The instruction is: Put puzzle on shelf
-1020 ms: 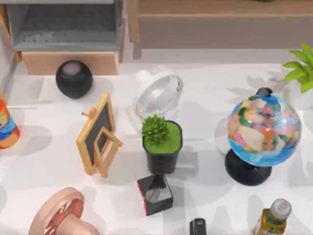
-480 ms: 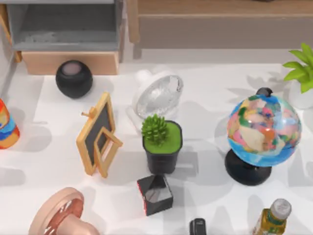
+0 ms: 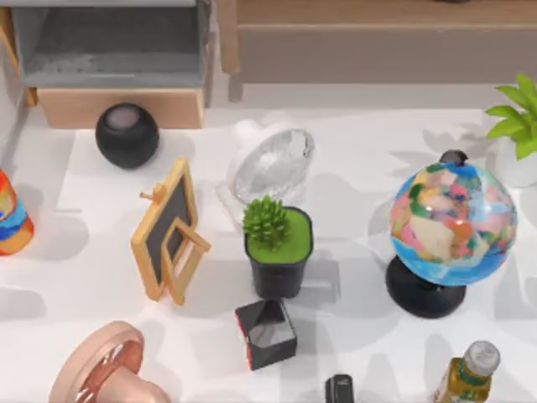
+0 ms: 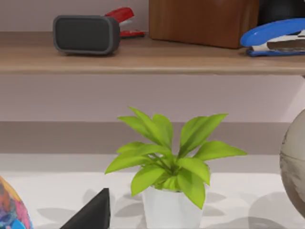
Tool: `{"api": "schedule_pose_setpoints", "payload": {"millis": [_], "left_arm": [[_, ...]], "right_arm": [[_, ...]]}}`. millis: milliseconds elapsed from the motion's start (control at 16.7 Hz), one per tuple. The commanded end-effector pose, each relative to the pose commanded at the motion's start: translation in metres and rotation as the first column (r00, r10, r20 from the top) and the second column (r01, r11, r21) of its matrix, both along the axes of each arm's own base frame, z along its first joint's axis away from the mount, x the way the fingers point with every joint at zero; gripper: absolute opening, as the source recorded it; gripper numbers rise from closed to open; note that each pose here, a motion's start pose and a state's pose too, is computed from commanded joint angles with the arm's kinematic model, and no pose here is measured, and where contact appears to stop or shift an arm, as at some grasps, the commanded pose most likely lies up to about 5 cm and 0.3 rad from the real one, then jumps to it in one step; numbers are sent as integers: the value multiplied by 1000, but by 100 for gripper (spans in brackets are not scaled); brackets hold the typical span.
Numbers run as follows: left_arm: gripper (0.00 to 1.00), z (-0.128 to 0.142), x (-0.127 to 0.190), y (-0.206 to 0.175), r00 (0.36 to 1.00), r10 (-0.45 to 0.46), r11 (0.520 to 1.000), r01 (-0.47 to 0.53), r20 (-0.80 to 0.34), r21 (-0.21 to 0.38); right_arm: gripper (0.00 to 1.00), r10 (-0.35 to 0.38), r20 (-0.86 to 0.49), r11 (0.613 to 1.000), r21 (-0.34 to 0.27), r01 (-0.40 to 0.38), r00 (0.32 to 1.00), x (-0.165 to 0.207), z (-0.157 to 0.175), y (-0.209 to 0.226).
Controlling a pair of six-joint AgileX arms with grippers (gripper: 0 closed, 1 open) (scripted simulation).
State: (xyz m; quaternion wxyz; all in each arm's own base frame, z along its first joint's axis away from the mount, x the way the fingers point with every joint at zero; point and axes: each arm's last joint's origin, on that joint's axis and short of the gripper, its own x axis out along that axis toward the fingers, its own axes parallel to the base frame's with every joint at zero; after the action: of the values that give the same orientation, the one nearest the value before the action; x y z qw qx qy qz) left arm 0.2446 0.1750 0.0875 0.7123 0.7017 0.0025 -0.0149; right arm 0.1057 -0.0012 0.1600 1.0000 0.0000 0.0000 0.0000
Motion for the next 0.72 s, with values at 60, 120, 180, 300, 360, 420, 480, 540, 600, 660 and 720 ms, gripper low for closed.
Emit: {"api": "schedule_pose_setpoints", "payload": {"millis": [60,120,180,300,360,420,480,540,600,660,720], "left_arm": [[60,0,0,0,1000,0,1000,0,0,0],[68,0,0,0,1000,0,1000,0,0,0],[75,0,0,0,1000,0,1000,0,0,0],[90,0,0,0,1000,0,1000,0,0,0],[98,0,0,0,1000,0,1000,0,0,0],[100,0,0,0,1000,0,1000,0,0,0],[100,0,0,0,1000,0,1000,0,0,0],[100,0,0,0,1000,0,1000,0,0,0],[100,0,0,0,1000,0,1000,0,0,0],[100,0,0,0,1000,0,1000,0,0,0],[100,0,0,0,1000,0,1000,0,0,0]], "right_arm": [[100,0,0,1000,0,0,1000,0,0,0],[100,0,0,1000,0,0,1000,0,0,0],[100,0,0,1000,0,0,1000,0,0,0],[100,0,0,1000,0,0,1000,0,0,0],[100,0,0,1000,0,0,1000,0,0,0],[100,0,0,1000,0,0,1000,0,0,0],[100,0,0,1000,0,0,1000,0,0,0],[100,0,0,1000,0,0,1000,0,0,0],[100,0,0,1000,0,0,1000,0,0,0],[100,0,0,1000,0,0,1000,0,0,0],[100,0,0,1000,0,0,1000,0,0,0]]}}
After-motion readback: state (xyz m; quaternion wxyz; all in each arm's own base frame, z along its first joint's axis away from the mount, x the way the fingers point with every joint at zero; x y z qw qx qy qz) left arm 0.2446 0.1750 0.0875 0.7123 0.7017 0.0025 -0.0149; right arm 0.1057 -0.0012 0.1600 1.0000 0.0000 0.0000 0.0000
